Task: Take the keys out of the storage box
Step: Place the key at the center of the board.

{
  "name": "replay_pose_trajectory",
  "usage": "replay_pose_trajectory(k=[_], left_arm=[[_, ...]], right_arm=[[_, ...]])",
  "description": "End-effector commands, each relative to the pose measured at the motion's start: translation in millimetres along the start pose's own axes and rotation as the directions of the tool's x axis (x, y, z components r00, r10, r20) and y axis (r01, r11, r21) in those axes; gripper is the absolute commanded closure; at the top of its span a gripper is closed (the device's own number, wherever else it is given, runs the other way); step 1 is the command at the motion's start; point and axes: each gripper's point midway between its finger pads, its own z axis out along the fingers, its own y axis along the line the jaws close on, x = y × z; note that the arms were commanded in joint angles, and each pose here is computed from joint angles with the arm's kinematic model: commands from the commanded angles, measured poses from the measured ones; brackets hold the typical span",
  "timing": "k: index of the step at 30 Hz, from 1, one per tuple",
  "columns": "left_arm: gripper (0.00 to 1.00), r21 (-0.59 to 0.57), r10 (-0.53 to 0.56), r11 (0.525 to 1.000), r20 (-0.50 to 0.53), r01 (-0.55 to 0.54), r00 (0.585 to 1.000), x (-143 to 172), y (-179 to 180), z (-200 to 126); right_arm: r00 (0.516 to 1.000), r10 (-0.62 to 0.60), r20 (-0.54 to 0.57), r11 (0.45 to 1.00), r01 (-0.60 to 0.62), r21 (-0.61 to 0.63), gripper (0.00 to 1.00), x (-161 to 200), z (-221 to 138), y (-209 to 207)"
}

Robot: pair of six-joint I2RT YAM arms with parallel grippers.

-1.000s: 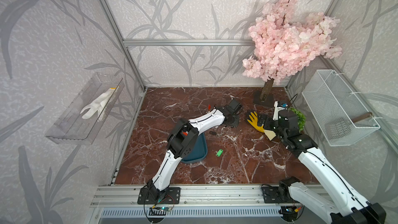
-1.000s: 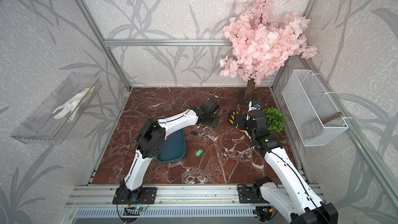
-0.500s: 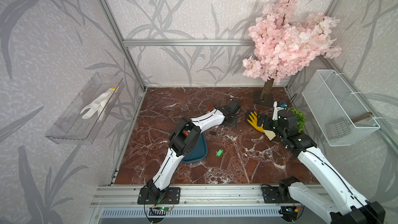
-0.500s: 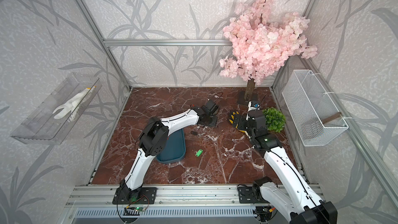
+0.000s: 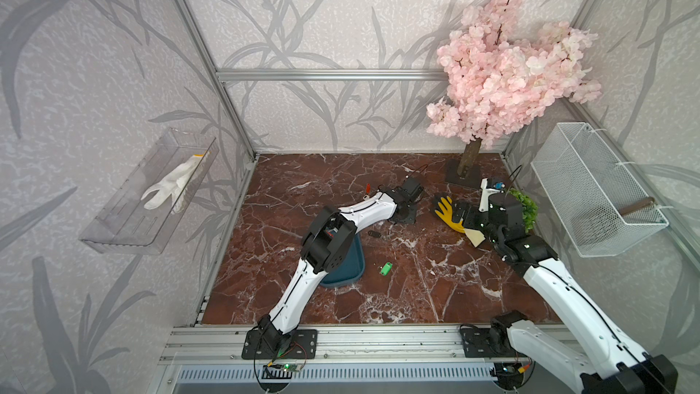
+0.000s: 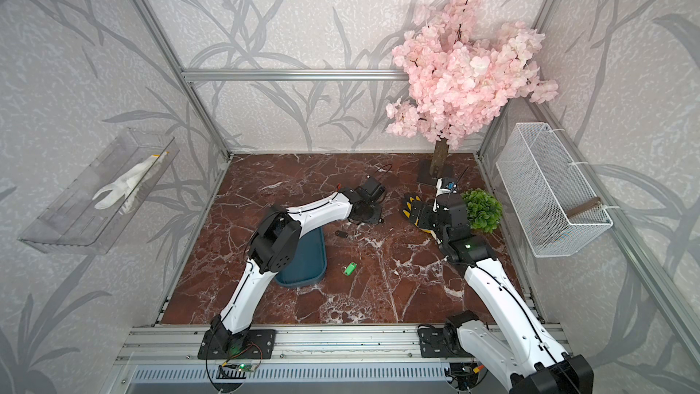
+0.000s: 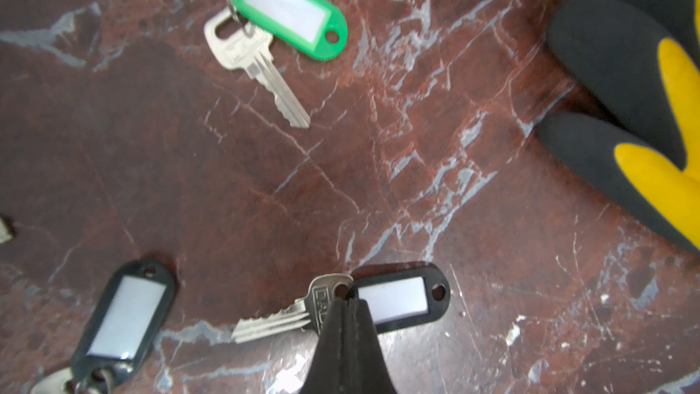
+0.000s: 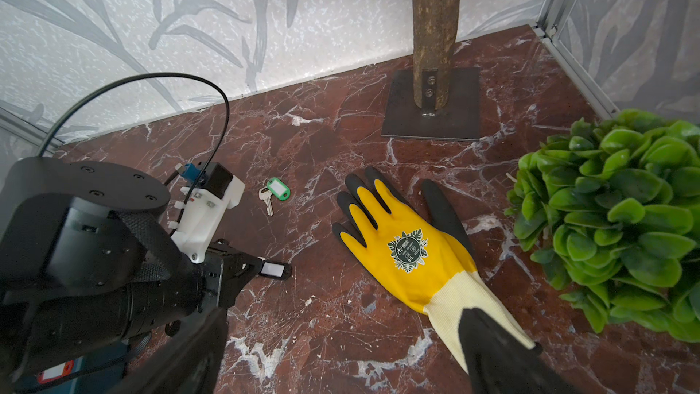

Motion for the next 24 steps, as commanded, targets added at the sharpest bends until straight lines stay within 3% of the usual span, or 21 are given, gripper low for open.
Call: replay_pose_trajectory(k=[1,7,11,17,24], left_arm=[[1.0,-0.014,-0.011,1.0,0.004,0.011,1.0,-8.2,1.6,7.4],[0.95,-0.038,-0.012,0.999,-0.009,0.011,1.0,-14.4,5.9,15.8],[0.77,-0.046,-0.017,0.999,0.013,0.018,1.0,-13.7,10.9,8.2],[0.53,-0.037,-0.028,0.999,0.071,0.031,0.997,-24.8,15.0,-28.6],[0.28,-0.015,-0.071,0.997,0.166,0.075,0.984,-34.8,35.7,-95.3]], right_arm=[[1.0,0.002,0.007,1.0,-0.002,0.0,0.01,1.5,1.3,-1.8],[1.0,0.008,0.001,1.0,-0.008,0.0,0.01,-1.2,0.8,-0.4],[1.0,0.015,0.005,1.0,-0.015,0.002,0.01,-3.3,0.0,-0.3],[1.0,0.007,0.007,1.0,-0.007,0.007,0.01,-3.0,-0.3,-1.7],[1.0,-0.016,0.009,1.0,0.016,0.026,0.01,-4.7,0.6,-5.7]])
